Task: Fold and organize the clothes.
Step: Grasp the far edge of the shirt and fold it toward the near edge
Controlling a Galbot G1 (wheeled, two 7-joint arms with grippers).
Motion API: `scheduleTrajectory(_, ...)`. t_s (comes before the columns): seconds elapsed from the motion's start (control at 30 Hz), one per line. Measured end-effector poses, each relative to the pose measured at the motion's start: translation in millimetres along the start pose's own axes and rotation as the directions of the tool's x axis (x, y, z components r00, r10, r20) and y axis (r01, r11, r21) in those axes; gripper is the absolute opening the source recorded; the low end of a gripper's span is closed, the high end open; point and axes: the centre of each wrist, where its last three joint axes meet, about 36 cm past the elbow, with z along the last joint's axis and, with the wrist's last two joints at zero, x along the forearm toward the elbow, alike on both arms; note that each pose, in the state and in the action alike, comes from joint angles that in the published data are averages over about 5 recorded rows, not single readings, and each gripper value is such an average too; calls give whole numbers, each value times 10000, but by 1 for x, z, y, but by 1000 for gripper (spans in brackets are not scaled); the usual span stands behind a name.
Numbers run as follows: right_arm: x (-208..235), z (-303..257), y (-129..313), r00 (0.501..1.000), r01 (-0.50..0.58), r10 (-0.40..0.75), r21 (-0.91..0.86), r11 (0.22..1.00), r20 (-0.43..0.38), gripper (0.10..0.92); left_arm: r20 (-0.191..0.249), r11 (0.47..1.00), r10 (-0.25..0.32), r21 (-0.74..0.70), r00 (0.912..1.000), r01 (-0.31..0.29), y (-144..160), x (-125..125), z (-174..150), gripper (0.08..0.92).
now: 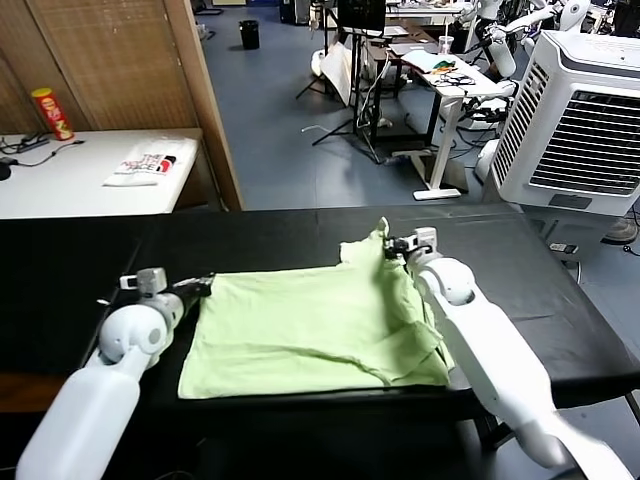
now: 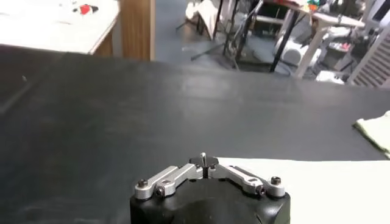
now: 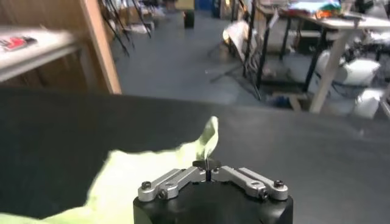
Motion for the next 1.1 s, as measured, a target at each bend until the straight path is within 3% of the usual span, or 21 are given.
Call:
scheduleTrajectory(0.23, 58, 11, 0, 9976, -102, 119, 250, 9996, -678, 122, 479, 9986, 277, -468, 9985, -254, -10, 48, 4, 129)
scheduleTrajectory(0.37, 83, 18, 9, 9927, -53, 83, 249, 9997, -1205, 122, 495, 9975, 324, -645, 9982, -292, -15, 76, 13, 129)
scheduleTrajectory(0.63, 122, 34, 23, 9834, 232, -181, 258, 9994, -1804, 122, 117, 9961, 94, -877, 9999, -84, -15, 113, 38, 129)
scheduleTrajectory(1.1, 146, 56, 31, 9709, 216, -172, 158, 9996, -2387, 122, -665, 9953, -133, -962, 9977, 69, -8, 130, 67, 129)
